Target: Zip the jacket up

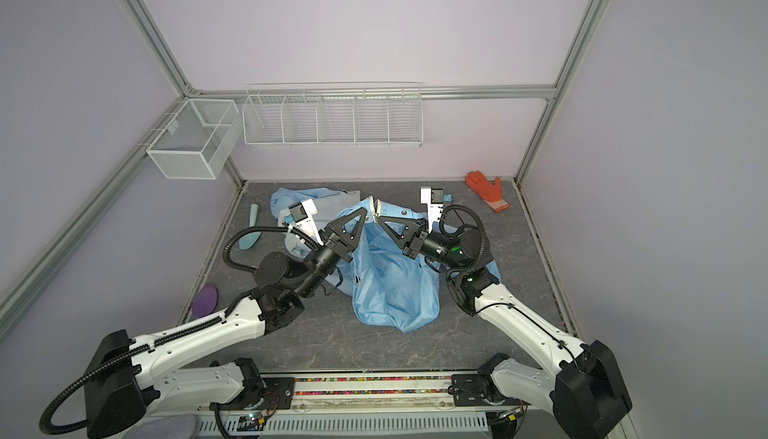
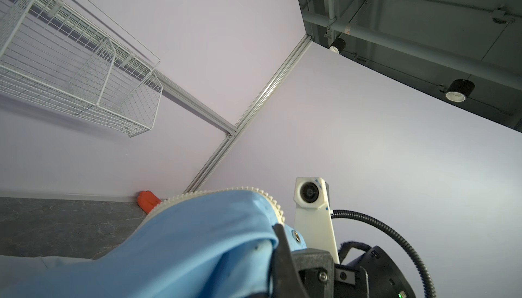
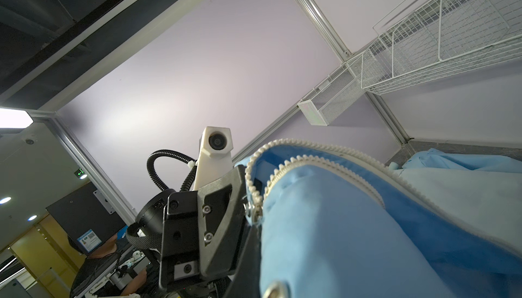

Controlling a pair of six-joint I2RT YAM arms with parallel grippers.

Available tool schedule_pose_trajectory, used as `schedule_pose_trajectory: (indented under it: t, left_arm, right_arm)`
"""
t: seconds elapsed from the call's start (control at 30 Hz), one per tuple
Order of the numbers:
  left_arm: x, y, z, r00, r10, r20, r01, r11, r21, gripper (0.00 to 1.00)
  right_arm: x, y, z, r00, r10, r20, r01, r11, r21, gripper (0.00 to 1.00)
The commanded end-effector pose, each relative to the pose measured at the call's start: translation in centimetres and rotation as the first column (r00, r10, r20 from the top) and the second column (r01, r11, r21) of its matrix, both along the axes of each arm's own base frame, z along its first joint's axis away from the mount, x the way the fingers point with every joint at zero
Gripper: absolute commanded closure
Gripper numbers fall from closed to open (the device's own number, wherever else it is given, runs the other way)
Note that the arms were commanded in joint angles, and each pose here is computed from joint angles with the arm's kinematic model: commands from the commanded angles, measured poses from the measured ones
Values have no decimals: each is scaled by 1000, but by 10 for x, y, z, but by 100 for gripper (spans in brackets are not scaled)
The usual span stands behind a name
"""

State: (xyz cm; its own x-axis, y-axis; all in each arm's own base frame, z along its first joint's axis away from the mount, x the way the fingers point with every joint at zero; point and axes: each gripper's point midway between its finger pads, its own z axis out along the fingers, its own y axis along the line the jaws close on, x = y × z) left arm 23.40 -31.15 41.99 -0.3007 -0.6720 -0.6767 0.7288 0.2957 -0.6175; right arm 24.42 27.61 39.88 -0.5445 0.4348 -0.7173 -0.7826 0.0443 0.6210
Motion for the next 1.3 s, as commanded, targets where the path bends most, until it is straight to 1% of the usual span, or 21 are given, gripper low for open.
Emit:
schedule_pose_trajectory:
  t: [0.0, 0.17, 0.37, 0.53, 0.73, 0.87, 0.9, 0.97, 1.13, 1.2, 1.27]
  left_arm:
    - [-2, -1, 5, 1000, -15, -11, 16, 1000, 9, 100]
    - [-2, -8, 3, 999, -43, -21, 43, 999, 14, 100]
    - [-1, -9, -10, 997, -46, -60, 50, 997, 61, 100]
    - [-2, -9, -19, 995, -45, -87, 54, 994, 97, 100]
    - [-6, -8, -20, 995, -56, -86, 66, 990, 122, 100]
    - [-7, -11, -19, 995, -61, -81, 73, 985, 155, 100]
    - [-7, -11, -20, 995, -61, -80, 73, 985, 155, 100]
    - [-6, -10, -19, 995, -58, -82, 69, 988, 141, 100]
    - [-1, -9, -18, 993, -54, -102, 61, 996, 64, 100]
    - [0, -11, -18, 991, -64, -116, 68, 997, 37, 90]
    - [2, -12, -18, 989, -70, -130, 72, 997, 14, 81]
  right_arm:
    - [-1, -22, 53, 991, -69, 115, 52, 988, 144, 94]
    - [0, -22, 55, 990, -80, 118, 62, 988, 144, 94]
    - [1, -27, 63, 987, -89, 131, 68, 986, 152, 94]
    - [2, -30, 68, 986, -84, 143, 64, 989, 135, 94]
    - [5, -26, 65, 990, -61, 129, 48, 993, 104, 94]
    - [11, -23, 56, 994, -54, 92, 46, 996, 81, 94]
    - [9, -24, 67, 993, -54, 109, 44, 995, 91, 94]
    - [10, -22, 66, 994, -49, 100, 40, 995, 91, 94]
    - [5, -17, 62, 993, -50, 105, 40, 995, 94, 93]
    - [3, -15, 62, 993, -50, 107, 40, 995, 90, 93]
    - [5, -12, 50, 995, -50, 88, 43, 996, 77, 93]
